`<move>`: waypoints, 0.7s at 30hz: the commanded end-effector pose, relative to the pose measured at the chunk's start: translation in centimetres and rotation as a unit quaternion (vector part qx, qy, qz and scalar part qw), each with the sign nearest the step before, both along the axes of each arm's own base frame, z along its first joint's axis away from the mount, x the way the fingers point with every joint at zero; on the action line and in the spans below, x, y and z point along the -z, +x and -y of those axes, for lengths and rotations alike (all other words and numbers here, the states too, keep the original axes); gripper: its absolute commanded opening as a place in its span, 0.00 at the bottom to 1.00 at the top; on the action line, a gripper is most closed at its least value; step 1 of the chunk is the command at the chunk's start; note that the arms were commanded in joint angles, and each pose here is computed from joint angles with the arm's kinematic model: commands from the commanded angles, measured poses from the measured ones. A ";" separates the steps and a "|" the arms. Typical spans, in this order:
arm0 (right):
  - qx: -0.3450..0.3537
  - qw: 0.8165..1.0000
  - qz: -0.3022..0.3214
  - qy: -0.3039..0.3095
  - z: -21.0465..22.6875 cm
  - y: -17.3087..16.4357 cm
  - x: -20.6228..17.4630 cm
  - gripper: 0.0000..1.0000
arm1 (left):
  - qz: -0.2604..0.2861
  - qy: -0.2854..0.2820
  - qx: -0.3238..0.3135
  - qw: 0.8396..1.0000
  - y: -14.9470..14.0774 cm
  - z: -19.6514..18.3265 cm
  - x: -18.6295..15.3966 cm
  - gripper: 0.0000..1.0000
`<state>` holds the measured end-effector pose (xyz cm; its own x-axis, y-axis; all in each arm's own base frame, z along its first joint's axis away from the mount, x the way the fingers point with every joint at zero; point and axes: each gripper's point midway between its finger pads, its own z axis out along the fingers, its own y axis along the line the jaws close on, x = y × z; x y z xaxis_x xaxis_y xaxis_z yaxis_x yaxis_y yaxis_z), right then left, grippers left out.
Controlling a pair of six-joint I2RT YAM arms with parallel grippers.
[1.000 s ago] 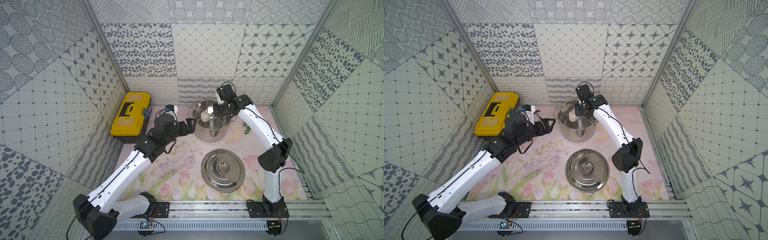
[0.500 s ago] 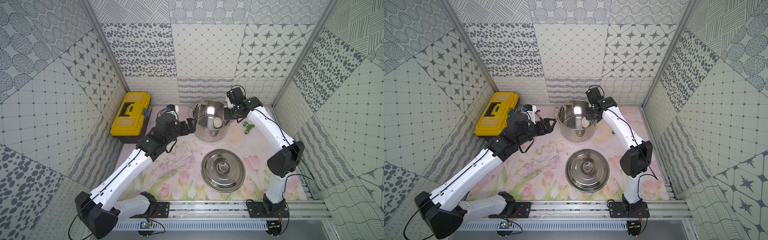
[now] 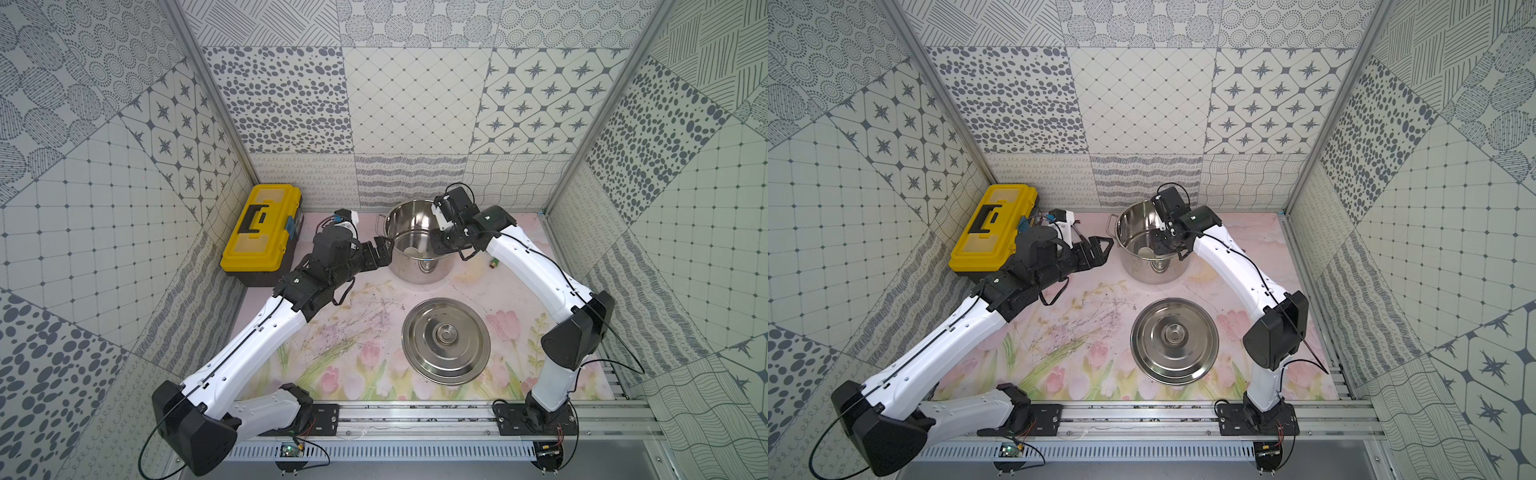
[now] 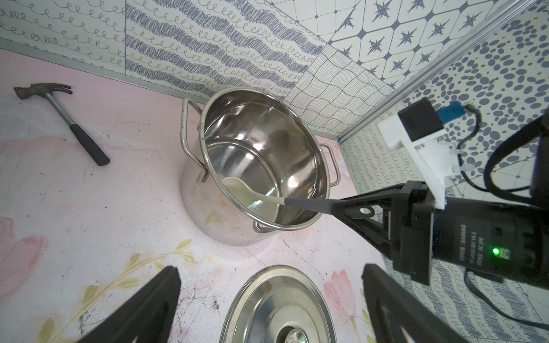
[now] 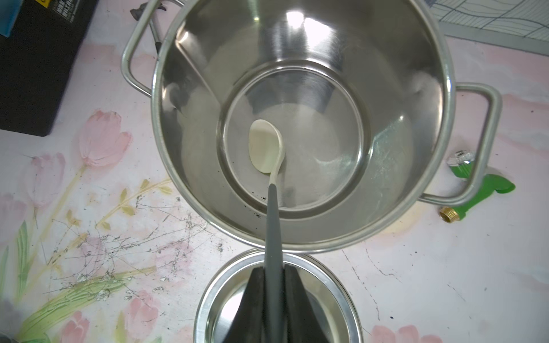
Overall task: Stir the soup with a spoon
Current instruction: Stir the soup in the pan with a stick.
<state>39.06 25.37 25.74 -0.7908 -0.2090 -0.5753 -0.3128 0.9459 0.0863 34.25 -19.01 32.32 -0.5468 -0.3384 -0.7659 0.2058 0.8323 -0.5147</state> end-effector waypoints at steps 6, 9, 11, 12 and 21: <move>0.008 0.998 0.062 0.002 -2.2 4.9 -1.9 0.00 | 0.020 -0.016 0.002 1.000 -0.5 -0.1 -1.4 1.00; 0.015 0.997 0.068 -0.014 -1.7 6.3 -2.0 0.00 | 0.021 -0.014 -0.002 1.000 -0.7 -0.4 -1.4 1.00; 0.025 0.997 0.071 -0.018 -0.9 7.1 -2.0 0.00 | 0.022 -0.014 -0.002 1.000 -0.8 -0.5 -1.4 0.99; 0.030 0.997 0.073 -0.020 -0.5 7.5 -2.0 0.00 | 0.022 -0.012 -0.002 1.000 -0.8 -0.5 -1.3 1.00; 0.052 0.995 0.074 -0.028 3.4 7.4 -2.9 0.00 | 0.022 -0.006 0.003 1.000 -0.2 -0.1 -1.2 1.00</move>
<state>47.15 22.66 25.81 -0.7622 -0.1619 -0.6268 -0.2072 0.9783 -0.0008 33.59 -18.62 32.84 -0.5346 -0.3474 -0.7704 0.2123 0.8272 -0.5203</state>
